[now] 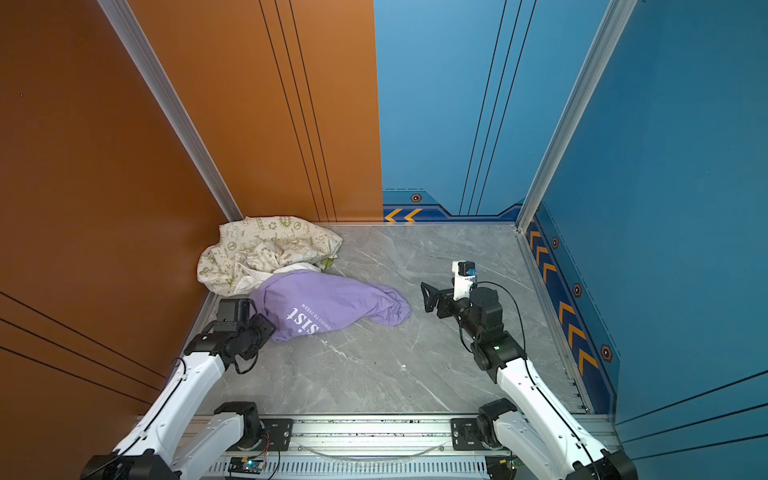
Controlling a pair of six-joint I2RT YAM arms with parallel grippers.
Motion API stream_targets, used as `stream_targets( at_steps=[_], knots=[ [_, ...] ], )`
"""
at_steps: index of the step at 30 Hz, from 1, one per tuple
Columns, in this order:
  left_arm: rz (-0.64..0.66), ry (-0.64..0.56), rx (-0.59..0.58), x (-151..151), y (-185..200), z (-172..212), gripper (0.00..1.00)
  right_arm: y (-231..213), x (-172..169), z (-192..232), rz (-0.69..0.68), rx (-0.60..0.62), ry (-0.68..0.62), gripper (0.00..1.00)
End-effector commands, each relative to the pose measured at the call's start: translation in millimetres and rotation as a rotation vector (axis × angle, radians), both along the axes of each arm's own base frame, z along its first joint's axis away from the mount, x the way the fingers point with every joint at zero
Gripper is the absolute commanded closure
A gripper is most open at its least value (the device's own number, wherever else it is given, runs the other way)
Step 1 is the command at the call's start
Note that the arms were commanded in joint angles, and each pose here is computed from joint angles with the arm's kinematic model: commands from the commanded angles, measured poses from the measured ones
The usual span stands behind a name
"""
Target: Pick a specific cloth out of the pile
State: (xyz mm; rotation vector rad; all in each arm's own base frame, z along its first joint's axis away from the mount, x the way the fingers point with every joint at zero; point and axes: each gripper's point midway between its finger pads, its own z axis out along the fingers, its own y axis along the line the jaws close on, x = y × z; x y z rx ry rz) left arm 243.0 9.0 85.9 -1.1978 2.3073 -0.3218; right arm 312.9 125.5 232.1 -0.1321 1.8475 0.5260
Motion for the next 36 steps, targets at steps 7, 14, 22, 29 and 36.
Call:
stream_targets(
  at_steps=[7, 14, 22, 29, 36],
  knots=[
    [0.022, -0.018, -0.102, 12.5, -3.4, -20.2, 0.5, 0.0, -1.1, 2.0, 0.002, 0.03, -0.007, 0.0],
    [0.009, 0.0, -0.13, 16.9, -7.6, -36.0, 0.61, 0.3, -1.5, 1.4, 0.003, 0.032, -0.005, 0.0],
    [0.01, 0.012, -0.118, 17.3, -4.6, -46.7, 0.82, 0.4, -1.4, 0.2, 0.004, 0.033, 0.0, 0.0],
    [-0.023, -0.081, -0.097, 28.4, -3.9, -18.5, 1.0, 0.8, -1.6, 2.5, 0.005, 0.034, -0.005, 0.0],
    [-0.118, -0.274, -0.04, 46.3, -8.5, 62.8, 1.0, 1.7, -1.2, 2.2, 0.01, 0.036, -0.002, 0.0]
  ],
)
